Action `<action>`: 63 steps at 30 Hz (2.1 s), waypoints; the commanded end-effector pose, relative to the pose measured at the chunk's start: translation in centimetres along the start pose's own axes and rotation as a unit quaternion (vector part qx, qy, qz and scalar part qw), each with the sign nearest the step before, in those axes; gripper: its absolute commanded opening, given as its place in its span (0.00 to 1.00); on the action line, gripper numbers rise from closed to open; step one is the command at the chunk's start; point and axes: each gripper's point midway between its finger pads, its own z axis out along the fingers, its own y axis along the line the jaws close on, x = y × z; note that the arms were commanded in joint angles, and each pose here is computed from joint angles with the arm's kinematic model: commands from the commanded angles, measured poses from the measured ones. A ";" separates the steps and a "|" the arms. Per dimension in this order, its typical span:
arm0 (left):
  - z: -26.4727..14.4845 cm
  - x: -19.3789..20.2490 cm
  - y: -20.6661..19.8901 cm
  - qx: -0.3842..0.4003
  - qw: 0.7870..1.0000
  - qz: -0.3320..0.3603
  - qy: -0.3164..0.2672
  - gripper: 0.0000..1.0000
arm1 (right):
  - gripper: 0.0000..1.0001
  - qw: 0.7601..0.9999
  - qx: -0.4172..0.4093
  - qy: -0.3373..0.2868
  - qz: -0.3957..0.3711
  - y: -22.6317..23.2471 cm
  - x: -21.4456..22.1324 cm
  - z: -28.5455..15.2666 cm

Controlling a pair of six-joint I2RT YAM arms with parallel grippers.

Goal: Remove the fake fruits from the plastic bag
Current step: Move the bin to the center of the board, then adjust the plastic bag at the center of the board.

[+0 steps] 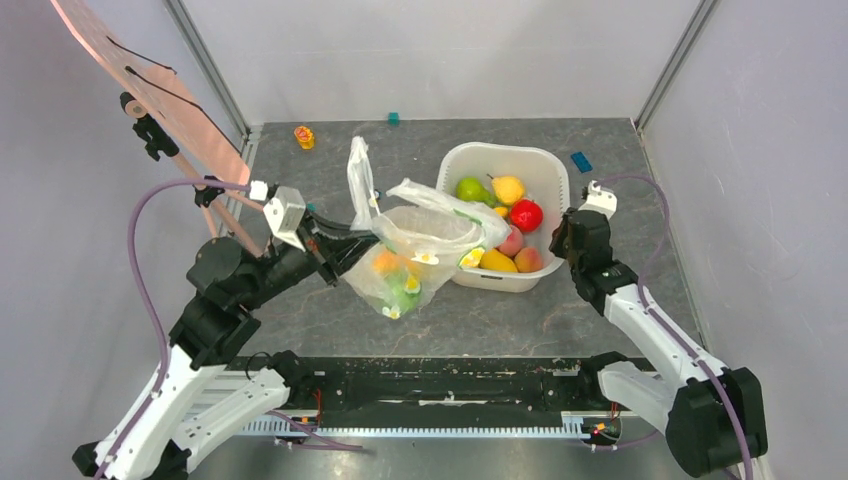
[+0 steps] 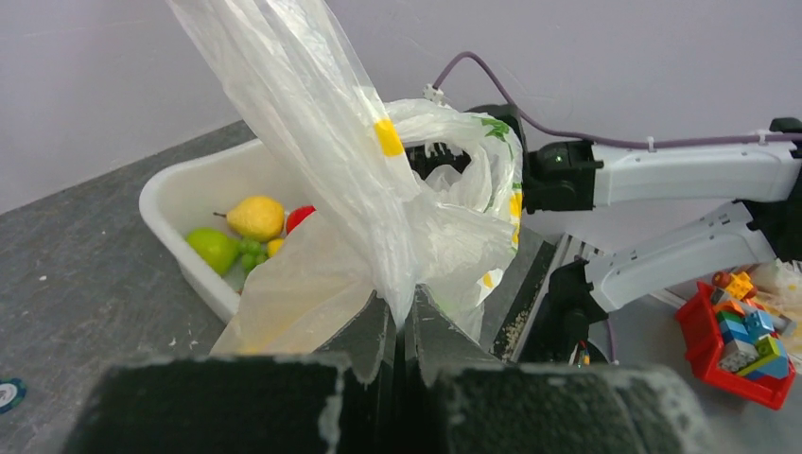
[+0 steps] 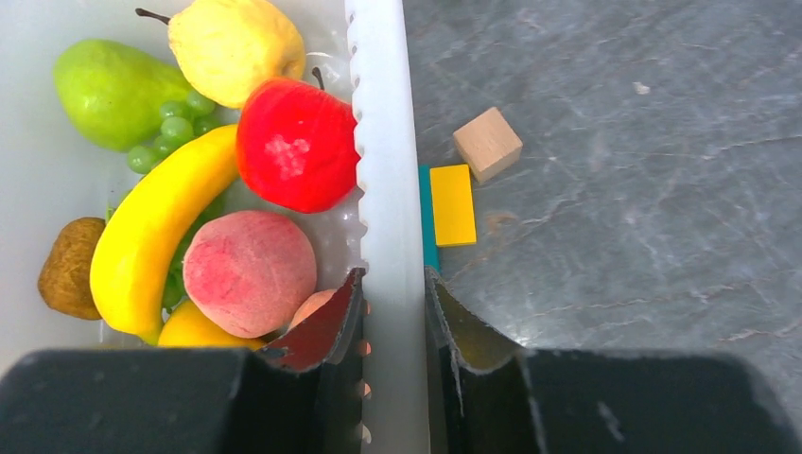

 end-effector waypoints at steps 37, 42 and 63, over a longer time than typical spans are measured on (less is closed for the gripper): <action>1.2 21.3 3.4 0.052 0.992 0.094 0.065 0.02 | 0.21 0.838 -0.528 -0.065 -0.119 16.7 -4.9 -19.9; 0.8 22.0 2.9 0.056 0.991 0.098 0.066 0.02 | 0.16 0.827 -0.541 -0.025 -0.149 20.0 -0.8 -21.0; 0.1 23.3 2.8 0.063 0.990 0.104 0.076 0.05 | 0.00 0.852 -0.469 0.094 -0.215 22.2 9.8 -18.0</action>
